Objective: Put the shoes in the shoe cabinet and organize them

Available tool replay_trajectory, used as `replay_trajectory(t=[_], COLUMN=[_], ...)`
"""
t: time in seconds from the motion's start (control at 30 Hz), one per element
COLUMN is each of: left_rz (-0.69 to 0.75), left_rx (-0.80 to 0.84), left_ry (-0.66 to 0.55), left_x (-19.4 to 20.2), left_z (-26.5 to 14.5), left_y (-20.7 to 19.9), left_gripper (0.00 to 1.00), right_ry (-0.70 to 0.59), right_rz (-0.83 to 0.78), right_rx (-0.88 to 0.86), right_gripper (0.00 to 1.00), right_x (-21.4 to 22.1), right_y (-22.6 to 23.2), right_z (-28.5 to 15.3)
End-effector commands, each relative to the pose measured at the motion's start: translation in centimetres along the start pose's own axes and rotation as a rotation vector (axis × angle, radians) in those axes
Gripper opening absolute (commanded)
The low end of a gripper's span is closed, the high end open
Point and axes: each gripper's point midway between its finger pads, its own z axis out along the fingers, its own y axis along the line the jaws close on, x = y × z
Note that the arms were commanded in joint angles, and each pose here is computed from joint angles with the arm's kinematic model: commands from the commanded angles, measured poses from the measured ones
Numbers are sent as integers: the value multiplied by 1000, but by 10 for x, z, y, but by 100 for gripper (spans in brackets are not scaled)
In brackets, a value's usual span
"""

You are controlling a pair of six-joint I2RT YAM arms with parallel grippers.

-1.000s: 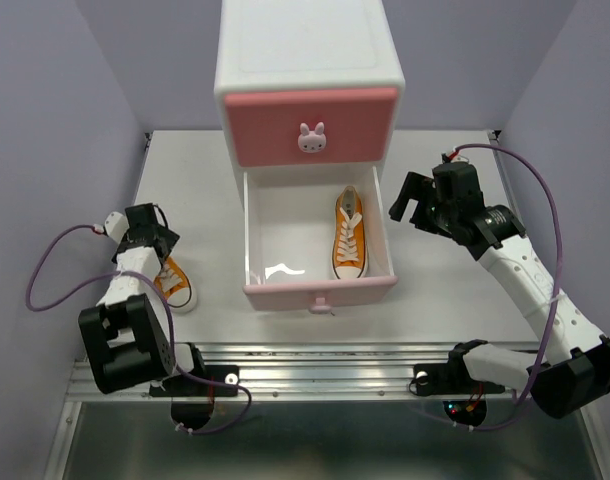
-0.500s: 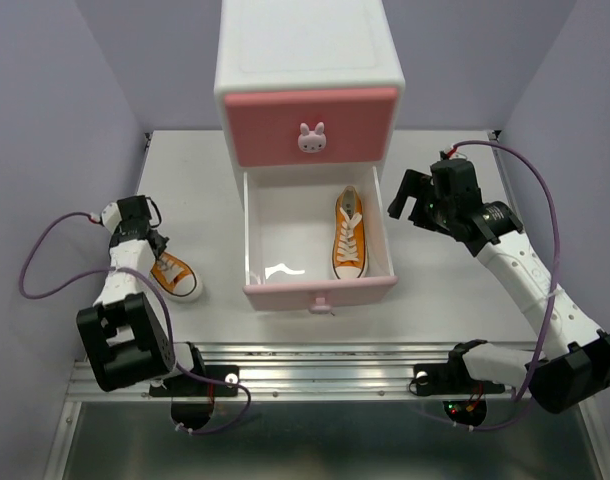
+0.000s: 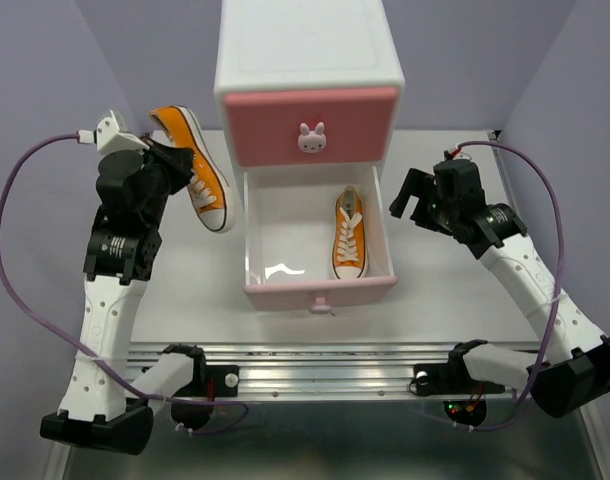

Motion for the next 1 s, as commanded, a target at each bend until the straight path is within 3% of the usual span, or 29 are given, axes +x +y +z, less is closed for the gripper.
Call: replay_trajectory(t=[0.0,0.17,0.43,0.97], left_rz=[-112,-131,-161,45], left_rx=[149,214,249,190], left_ry=[-20,43,192,384], left_x=[-6,18,92,217], left_z=[-27,-43,-51,-39], left_y=[-51,-83,-123,-102], left_gripper=[0,0,0,0], right_ry=[-56,-46,-52,-49], right_rz=[16,21,14,32], right_rx=[-32,-36,-32,-29], right_gripper=[100,100,100,100], right_x=[-14,-9,-7,-2], right_y=[7,6,2,-3], right_z=[-10,-8,-13,-20])
